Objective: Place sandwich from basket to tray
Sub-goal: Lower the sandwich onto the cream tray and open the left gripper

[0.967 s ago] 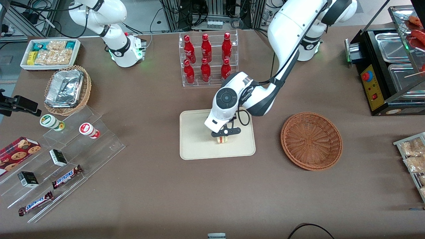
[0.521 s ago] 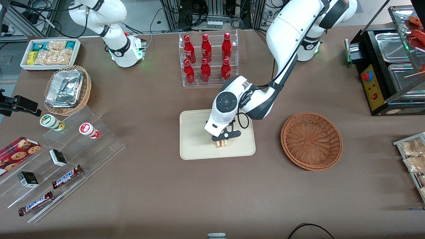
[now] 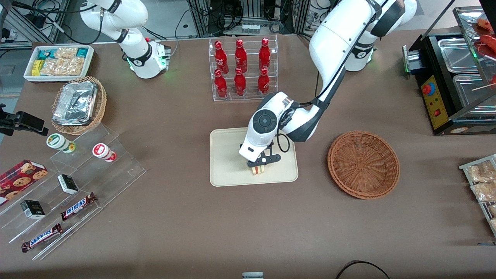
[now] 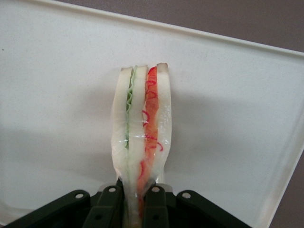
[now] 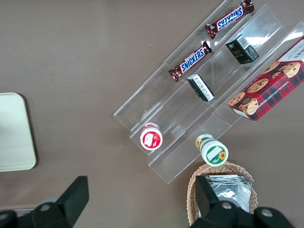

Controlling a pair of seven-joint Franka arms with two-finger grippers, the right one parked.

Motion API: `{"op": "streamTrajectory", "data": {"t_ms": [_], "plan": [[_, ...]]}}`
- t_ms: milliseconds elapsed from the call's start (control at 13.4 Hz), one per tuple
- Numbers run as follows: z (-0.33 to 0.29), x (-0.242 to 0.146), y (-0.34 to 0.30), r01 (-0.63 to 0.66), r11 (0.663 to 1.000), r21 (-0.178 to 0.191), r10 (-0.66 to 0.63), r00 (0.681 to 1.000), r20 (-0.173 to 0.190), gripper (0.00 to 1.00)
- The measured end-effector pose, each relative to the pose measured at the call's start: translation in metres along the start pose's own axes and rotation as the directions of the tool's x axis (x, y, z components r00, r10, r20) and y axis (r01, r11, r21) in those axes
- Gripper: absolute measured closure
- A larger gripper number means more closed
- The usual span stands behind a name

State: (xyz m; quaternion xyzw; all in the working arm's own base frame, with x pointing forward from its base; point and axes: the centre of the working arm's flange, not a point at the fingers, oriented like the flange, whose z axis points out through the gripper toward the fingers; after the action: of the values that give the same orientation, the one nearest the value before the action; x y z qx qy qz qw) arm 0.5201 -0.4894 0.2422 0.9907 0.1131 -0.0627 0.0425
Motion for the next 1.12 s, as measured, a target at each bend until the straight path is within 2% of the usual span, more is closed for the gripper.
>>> {"op": "streamTrajectory", "data": {"t_ms": [74,521,595,669,893,1116], "plan": [[0.0,0.0,0.0,0.0,1.0,0.0,0.0,1.0,0.0,0.79],[-0.014,0.004,0.005,0.003,1.0,-0.015,-0.003,1.0,-0.011,0.18],[-0.022,0.004,0.007,0.004,1.0,-0.004,-0.004,1.0,-0.003,0.07],[-0.032,0.004,0.009,0.007,1.0,0.007,-0.007,1.0,0.006,0.0],[-0.082,-0.002,0.012,0.015,1.0,0.021,-0.016,0.999,0.029,0.0],[-0.137,-0.015,0.006,0.006,1.0,0.03,-0.007,0.999,0.033,0.0]]}}
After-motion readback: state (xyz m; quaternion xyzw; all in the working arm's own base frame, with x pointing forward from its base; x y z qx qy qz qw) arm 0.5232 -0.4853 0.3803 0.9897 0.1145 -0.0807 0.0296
